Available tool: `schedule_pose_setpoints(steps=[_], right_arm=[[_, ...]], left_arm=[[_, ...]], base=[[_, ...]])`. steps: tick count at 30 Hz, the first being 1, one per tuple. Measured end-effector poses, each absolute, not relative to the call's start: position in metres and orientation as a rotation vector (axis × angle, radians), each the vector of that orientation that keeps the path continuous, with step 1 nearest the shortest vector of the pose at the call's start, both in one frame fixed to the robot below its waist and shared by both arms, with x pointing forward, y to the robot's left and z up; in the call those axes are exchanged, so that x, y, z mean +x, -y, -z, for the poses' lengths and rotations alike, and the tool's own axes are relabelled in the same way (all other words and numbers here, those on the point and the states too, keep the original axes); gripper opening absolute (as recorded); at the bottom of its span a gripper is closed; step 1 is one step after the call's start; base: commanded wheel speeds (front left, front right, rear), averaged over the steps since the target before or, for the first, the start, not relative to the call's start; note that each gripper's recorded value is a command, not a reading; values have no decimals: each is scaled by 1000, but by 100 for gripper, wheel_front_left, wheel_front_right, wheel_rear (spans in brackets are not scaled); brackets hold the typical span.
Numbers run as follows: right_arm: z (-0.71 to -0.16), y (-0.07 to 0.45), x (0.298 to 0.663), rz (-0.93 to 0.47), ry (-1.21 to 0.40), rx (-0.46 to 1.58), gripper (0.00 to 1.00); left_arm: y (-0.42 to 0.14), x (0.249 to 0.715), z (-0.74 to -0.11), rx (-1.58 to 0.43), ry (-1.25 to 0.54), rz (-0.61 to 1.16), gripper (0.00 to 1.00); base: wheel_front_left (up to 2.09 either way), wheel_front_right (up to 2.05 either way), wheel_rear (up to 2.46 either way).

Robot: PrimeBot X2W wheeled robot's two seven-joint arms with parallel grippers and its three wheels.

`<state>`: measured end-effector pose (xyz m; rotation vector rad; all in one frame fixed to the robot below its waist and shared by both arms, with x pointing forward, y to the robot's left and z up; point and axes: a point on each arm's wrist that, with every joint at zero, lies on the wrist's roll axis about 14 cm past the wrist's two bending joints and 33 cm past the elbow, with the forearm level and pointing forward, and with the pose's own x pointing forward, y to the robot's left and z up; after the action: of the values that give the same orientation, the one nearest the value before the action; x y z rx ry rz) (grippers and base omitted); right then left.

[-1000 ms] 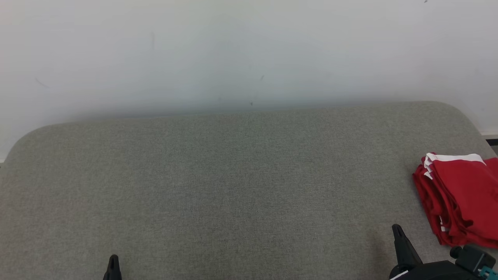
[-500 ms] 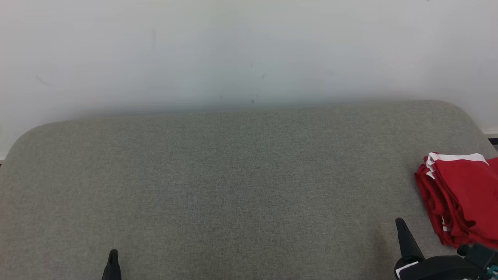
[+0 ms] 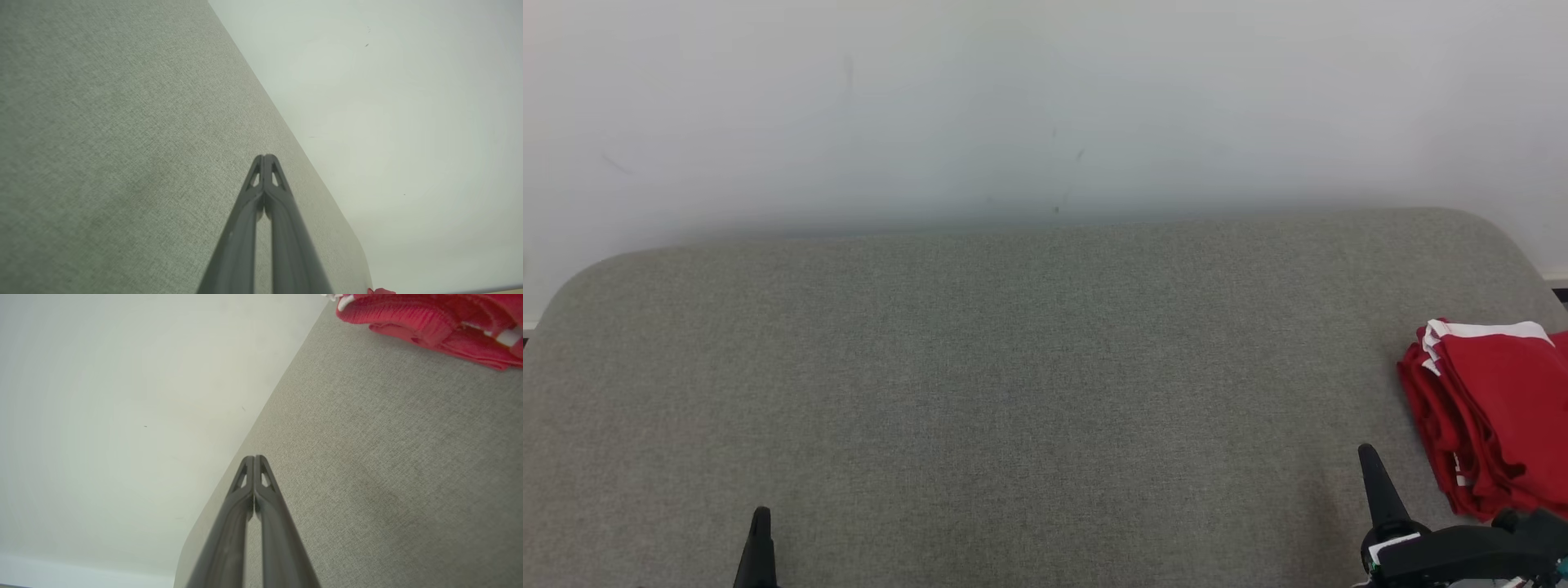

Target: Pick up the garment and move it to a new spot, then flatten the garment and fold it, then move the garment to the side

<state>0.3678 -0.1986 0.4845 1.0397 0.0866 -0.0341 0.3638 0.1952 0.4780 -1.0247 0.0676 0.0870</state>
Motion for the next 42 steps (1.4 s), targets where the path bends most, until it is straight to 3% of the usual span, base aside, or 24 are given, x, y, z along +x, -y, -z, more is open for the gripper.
schedule_pose_setpoints(steps=[42], right_arm=[[-497,200,380,26,-37,1401,0]], left_arm=[[-197,379,-493,-1398,-38,-44,0]], base=[[0,0,0]])
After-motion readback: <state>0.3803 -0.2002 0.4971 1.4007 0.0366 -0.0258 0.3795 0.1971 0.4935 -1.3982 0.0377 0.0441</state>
